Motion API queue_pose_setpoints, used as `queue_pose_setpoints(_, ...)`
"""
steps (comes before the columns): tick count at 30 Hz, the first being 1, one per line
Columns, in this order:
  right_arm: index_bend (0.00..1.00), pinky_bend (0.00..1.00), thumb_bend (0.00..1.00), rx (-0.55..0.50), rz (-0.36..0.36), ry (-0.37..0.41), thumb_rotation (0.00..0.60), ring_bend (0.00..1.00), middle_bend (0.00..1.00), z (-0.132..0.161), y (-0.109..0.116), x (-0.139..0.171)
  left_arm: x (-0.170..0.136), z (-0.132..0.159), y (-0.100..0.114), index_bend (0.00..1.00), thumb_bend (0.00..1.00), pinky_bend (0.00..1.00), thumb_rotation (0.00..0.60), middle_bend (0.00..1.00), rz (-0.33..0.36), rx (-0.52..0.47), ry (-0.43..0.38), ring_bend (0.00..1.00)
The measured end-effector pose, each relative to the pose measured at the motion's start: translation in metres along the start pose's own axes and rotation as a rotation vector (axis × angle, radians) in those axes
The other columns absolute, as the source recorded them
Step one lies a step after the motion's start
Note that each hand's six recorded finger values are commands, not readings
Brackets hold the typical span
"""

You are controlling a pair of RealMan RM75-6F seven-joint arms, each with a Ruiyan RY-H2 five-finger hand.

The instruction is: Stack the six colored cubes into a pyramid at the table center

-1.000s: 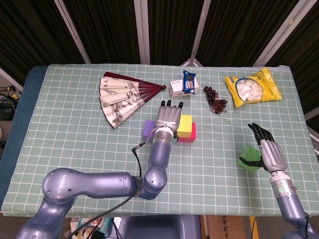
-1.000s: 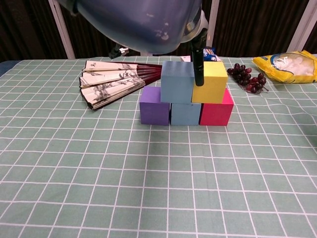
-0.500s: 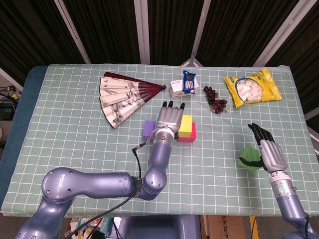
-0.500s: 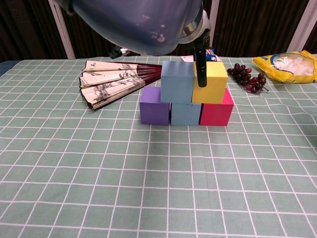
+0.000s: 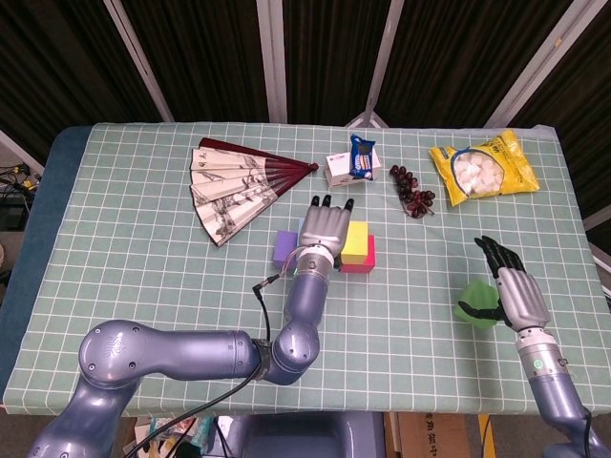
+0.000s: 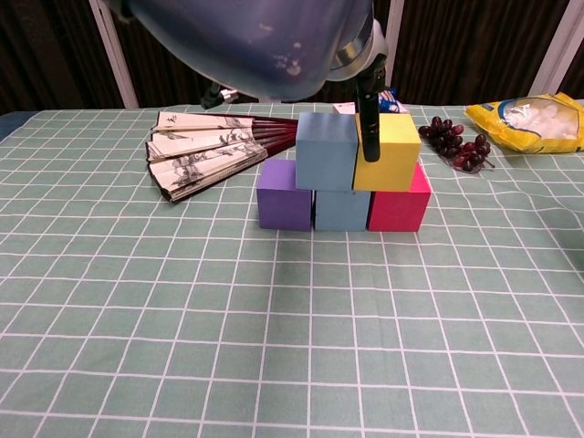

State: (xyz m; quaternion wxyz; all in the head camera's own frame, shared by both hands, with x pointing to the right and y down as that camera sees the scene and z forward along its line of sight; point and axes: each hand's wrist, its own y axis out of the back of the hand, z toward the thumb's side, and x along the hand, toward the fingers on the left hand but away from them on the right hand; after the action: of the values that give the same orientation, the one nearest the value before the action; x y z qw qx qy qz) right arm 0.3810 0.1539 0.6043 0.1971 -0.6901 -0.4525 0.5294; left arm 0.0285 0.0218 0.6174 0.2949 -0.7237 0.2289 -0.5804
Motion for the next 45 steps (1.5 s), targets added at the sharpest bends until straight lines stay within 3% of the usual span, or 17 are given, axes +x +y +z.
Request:
queue_pose_setpoints(8, 0.00, 0.00, 0.21, -0.001, 0.000, 0.000, 0.600, 0.00, 0.01, 0.000, 0.000, 0.001, 0.000, -0.003, -0.001, 0.00, 0.07, 0.00, 0.600, 0.26, -0.009, 0.002, 0.010, 0.04)
queue_pose_setpoints(16, 0.00, 0.00, 0.21, 0.001, 0.000, 0.002, 0.600, 0.00, 0.01, -0.001, -0.001, 0.001, 0.001, -0.005, 0.003, 0.00, 0.06, 0.00, 0.600, 0.04, 0.007, -0.005, 0.013, 0.01)
queue_pose_setpoints(19, 0.00, 0.00, 0.21, 0.001, 0.000, 0.001, 0.600, 0.00, 0.01, -0.001, -0.001, 0.001, 0.001, -0.004, 0.006, 0.00, 0.03, 0.00, 0.600, 0.01, 0.011, -0.021, 0.000, 0.00)
queue_pose_setpoints(32, 0.00, 0.00, 0.20, 0.016, -0.006, 0.005, 0.600, 0.00, 0.01, 0.000, 0.002, 0.001, -0.031, -0.004, 0.032, 0.00, 0.03, 0.00, 0.600, 0.00, 0.039, -0.101, -0.130, 0.00)
queue_pose_setpoints(38, 0.00, 0.00, 0.21, 0.041, -0.006, 0.011, 0.600, 0.00, 0.00, 0.003, 0.002, 0.004, -0.063, -0.037, 0.055, 0.00, 0.03, 0.00, 0.600, 0.00, 0.137, -0.113, -0.166, 0.00)
queue_pose_setpoints(45, 0.00, 0.00, 0.21, 0.073, -0.023, 0.017, 0.600, 0.00, 0.00, 0.007, 0.005, 0.009, -0.107, -0.124, 0.065, 0.00, 0.03, 0.00, 0.600, 0.00, 0.269, -0.103, -0.101, 0.00)
